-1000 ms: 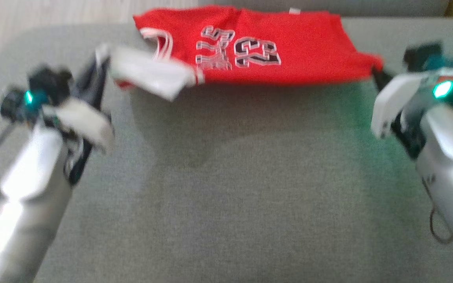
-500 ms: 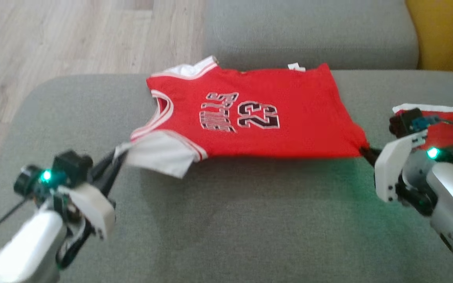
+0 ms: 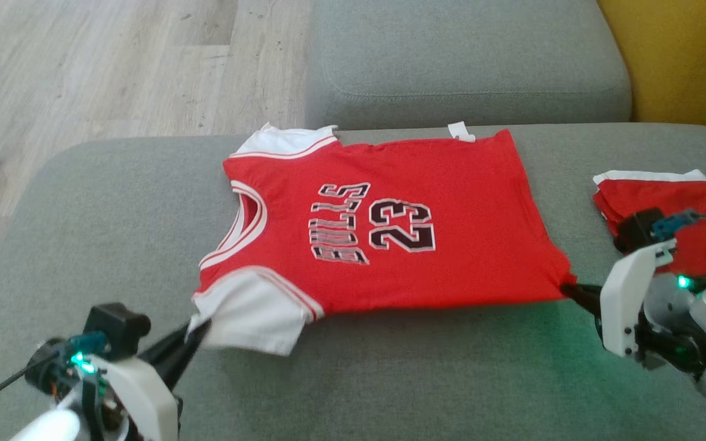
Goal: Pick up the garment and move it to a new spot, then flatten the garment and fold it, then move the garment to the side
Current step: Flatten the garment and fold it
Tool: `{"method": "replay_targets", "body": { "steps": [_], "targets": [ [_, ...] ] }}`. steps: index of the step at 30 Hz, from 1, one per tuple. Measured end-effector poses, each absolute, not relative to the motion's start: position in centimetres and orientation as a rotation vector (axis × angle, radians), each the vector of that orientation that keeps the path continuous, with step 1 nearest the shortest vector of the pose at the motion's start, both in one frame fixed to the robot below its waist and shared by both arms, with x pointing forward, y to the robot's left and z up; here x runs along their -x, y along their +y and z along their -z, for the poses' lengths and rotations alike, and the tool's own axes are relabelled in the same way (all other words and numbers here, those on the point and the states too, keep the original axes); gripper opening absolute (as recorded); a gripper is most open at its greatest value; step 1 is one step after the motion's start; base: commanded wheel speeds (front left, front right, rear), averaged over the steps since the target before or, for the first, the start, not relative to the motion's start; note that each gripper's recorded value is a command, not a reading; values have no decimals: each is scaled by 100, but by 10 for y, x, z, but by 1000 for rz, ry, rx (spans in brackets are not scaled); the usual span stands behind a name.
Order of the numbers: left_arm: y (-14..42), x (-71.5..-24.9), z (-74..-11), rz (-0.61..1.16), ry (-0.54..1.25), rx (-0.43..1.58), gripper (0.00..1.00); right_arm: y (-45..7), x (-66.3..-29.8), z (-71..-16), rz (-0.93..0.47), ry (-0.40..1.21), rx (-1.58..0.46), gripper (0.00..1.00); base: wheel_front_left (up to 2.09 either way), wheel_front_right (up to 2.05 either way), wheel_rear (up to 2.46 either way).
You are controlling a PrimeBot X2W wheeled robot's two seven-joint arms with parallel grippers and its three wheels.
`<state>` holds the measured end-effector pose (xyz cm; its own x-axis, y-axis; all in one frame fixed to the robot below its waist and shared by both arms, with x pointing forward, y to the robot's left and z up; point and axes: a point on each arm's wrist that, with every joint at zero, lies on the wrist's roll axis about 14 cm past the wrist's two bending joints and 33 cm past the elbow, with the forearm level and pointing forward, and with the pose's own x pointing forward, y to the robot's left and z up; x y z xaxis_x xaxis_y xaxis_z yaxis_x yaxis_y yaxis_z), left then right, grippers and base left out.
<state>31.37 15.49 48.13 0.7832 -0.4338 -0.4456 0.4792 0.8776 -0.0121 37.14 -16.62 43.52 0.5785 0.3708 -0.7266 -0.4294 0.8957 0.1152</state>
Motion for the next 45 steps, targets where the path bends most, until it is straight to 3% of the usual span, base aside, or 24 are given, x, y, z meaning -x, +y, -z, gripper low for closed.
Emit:
{"method": "replay_targets", "body": {
  "steps": [10, 19, 26, 41, 42, 43, 44, 45],
  "targets": [
    [145, -305, -491, 528, 511, -111, 0, -169, -366, -445, -483, 824, 5, 0, 0, 0, 0],
    [153, -354, -496, 489, 479, -143, 0, -163, -389, -444, -461, 773, -28, 0, 0, 0, 0],
    [162, -405, -489, 468, 497, -188, 0, -158, -428, -445, -431, 743, -34, 0, 0, 0, 0],
    [162, -479, -455, 473, 577, -365, 0, -160, -474, -413, -366, 802, 16, 0, 0, 0, 0],
    [163, -483, -452, 470, 582, -376, 8, -160, -475, -411, -365, 809, 20, 0, 0, 0, 0],
    [163, -486, -450, 471, 586, -385, 55, -160, -477, -409, -361, 811, 23, 14, 0, 0, 0],
    [164, -488, -448, 463, 591, -387, 100, -161, -479, -408, -357, 802, 28, 100, 0, 0, 0],
    [165, -492, -447, 455, 592, -382, 100, -163, -482, -407, -346, 794, 20, 100, 0, 0, 0]
  ]
}}
